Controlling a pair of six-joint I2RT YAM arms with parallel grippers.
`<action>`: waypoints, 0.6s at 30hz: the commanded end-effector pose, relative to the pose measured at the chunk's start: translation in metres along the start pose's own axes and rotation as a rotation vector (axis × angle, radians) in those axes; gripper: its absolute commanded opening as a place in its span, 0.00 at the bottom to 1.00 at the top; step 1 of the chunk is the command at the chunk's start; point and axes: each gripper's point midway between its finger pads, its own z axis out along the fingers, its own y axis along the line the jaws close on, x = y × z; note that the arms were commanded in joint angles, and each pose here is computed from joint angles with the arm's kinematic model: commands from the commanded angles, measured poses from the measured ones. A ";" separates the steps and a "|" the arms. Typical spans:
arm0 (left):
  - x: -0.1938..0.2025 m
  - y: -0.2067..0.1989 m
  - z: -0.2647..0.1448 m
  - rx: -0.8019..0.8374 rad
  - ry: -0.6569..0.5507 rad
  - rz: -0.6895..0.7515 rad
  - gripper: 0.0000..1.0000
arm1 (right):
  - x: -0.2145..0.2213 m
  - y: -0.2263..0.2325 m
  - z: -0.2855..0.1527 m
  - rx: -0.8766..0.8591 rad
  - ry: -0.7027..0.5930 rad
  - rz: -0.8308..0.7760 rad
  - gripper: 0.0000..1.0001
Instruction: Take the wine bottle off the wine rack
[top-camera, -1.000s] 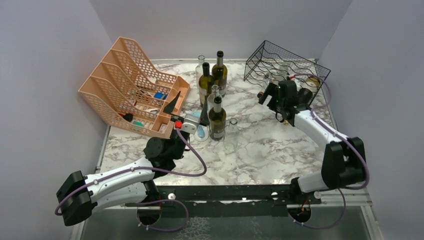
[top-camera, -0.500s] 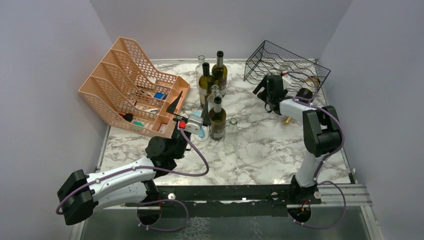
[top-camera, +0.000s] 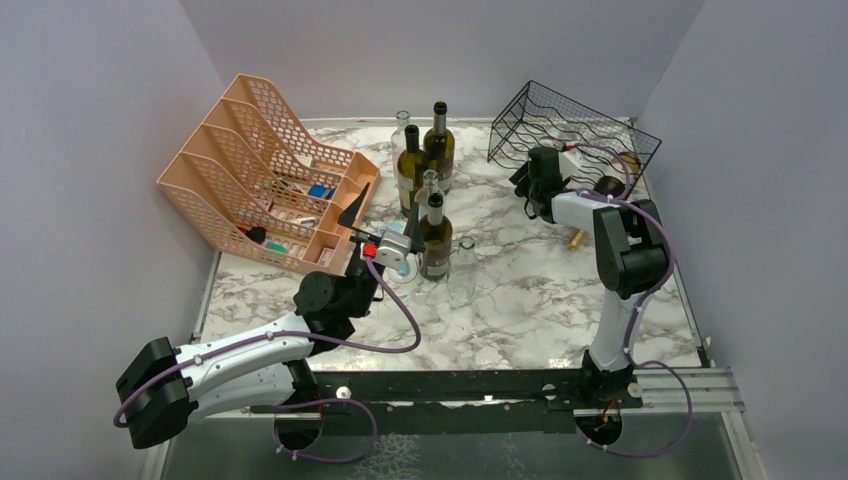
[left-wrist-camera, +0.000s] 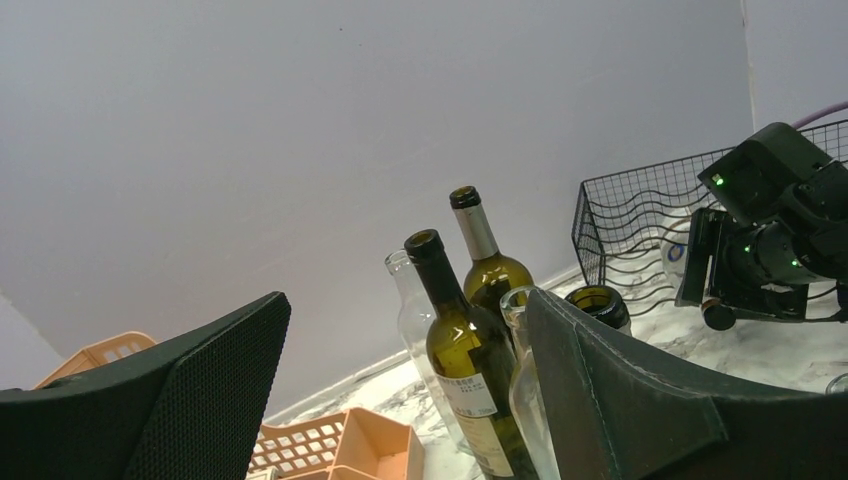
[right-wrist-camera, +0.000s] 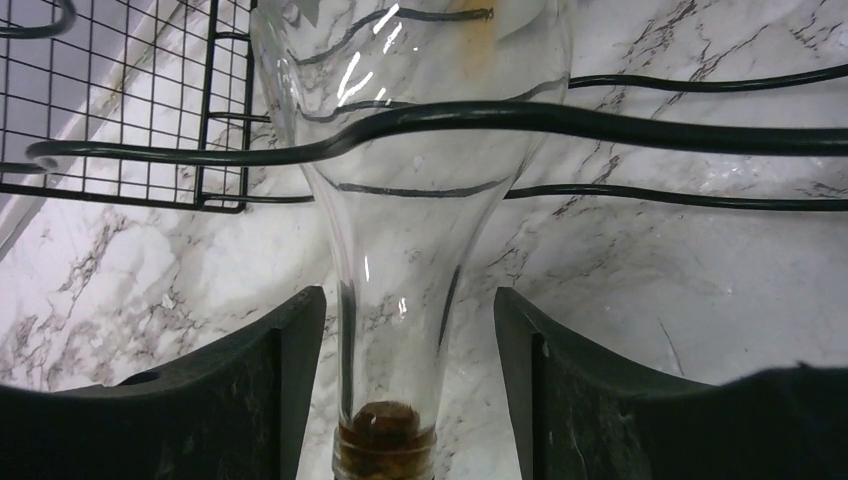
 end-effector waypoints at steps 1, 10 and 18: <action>-0.012 0.002 0.005 0.002 -0.037 -0.015 0.93 | 0.003 0.003 0.013 0.021 -0.006 0.053 0.64; -0.009 -0.003 0.006 0.017 -0.031 -0.021 0.93 | 0.010 0.009 0.006 -0.006 0.047 0.082 0.39; -0.008 -0.005 0.006 0.024 -0.026 -0.022 0.93 | 0.028 0.005 -0.014 -0.030 0.121 0.110 0.30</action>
